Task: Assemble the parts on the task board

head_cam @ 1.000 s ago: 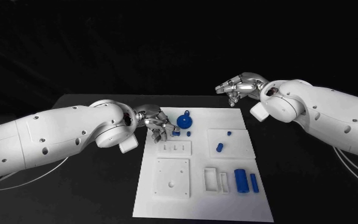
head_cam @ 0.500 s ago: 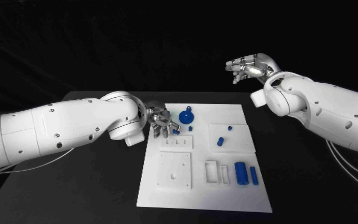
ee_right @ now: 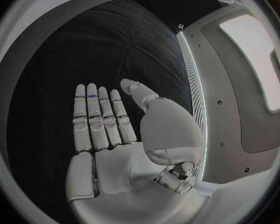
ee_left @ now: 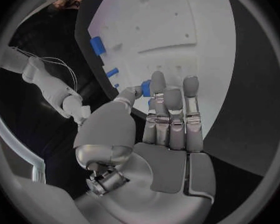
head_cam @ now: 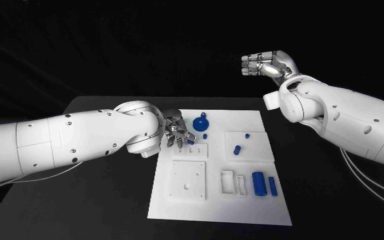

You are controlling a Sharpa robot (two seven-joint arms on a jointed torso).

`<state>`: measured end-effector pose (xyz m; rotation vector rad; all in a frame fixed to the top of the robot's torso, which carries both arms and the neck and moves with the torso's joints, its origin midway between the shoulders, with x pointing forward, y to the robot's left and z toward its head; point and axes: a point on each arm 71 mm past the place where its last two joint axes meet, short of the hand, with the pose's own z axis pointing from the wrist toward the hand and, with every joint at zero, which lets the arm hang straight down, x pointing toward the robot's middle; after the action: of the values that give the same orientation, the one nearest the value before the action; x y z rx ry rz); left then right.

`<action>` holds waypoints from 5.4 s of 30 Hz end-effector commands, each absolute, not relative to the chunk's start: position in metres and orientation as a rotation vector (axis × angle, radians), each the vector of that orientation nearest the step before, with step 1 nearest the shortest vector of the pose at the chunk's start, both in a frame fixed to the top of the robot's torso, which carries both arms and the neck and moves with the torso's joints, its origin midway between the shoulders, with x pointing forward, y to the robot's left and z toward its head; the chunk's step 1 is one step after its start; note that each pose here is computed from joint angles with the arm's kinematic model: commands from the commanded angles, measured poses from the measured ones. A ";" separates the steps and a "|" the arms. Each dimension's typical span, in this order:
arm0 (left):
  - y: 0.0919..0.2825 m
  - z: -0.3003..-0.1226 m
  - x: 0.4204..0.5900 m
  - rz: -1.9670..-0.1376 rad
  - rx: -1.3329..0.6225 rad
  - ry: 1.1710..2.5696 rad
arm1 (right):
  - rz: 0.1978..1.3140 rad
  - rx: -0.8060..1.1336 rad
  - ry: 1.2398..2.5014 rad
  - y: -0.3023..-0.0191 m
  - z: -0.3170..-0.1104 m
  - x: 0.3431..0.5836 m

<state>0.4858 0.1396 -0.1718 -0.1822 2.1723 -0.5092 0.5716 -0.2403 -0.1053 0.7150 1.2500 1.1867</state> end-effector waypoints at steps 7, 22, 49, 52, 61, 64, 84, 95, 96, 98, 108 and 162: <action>0.134 -0.180 0.485 -0.467 -0.154 2.157 | 1.231 0.686 1.210 -0.233 -0.102 0.571; 0.133 -0.194 0.483 -0.452 -0.148 2.196 | 1.232 0.682 1.217 -0.232 -0.103 0.571; 0.136 -0.196 0.481 -0.441 -0.134 2.232 | 1.231 0.688 1.232 -0.232 -0.107 0.571; 0.136 -0.197 0.481 -0.439 -0.133 2.235 | 1.232 0.689 1.233 -0.232 -0.107 0.571; 0.137 -0.197 0.482 -0.431 -0.129 2.244 | 1.232 0.691 1.238 -0.232 -0.109 0.571; 0.138 -0.198 0.481 -0.426 -0.124 2.251 | 1.233 0.692 1.241 -0.231 -0.110 0.571; 0.141 -0.199 0.484 -0.408 -0.123 2.263 | 1.231 0.694 1.243 -0.232 -0.112 0.571; 0.141 -0.199 0.486 -0.399 -0.124 2.270 | 1.231 0.694 1.246 -0.232 -0.113 0.571; 0.140 -0.200 0.486 -0.399 -0.124 2.272 | 1.231 0.694 1.246 -0.231 -0.113 0.571; 0.140 -0.200 0.486 -0.400 -0.124 2.274 | 1.232 0.695 1.247 -0.231 -0.113 0.571; 0.136 -0.200 0.485 -0.408 -0.121 2.276 | 1.230 0.695 1.255 -0.231 -0.114 0.571; 0.131 -0.202 0.496 -0.387 -0.129 2.303 | 1.234 0.700 1.274 -0.229 -0.121 0.570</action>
<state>0.4957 0.1279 -0.1964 -0.1142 2.2864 -0.4120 0.5705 -0.2310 -0.1210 0.7143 1.2638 1.2201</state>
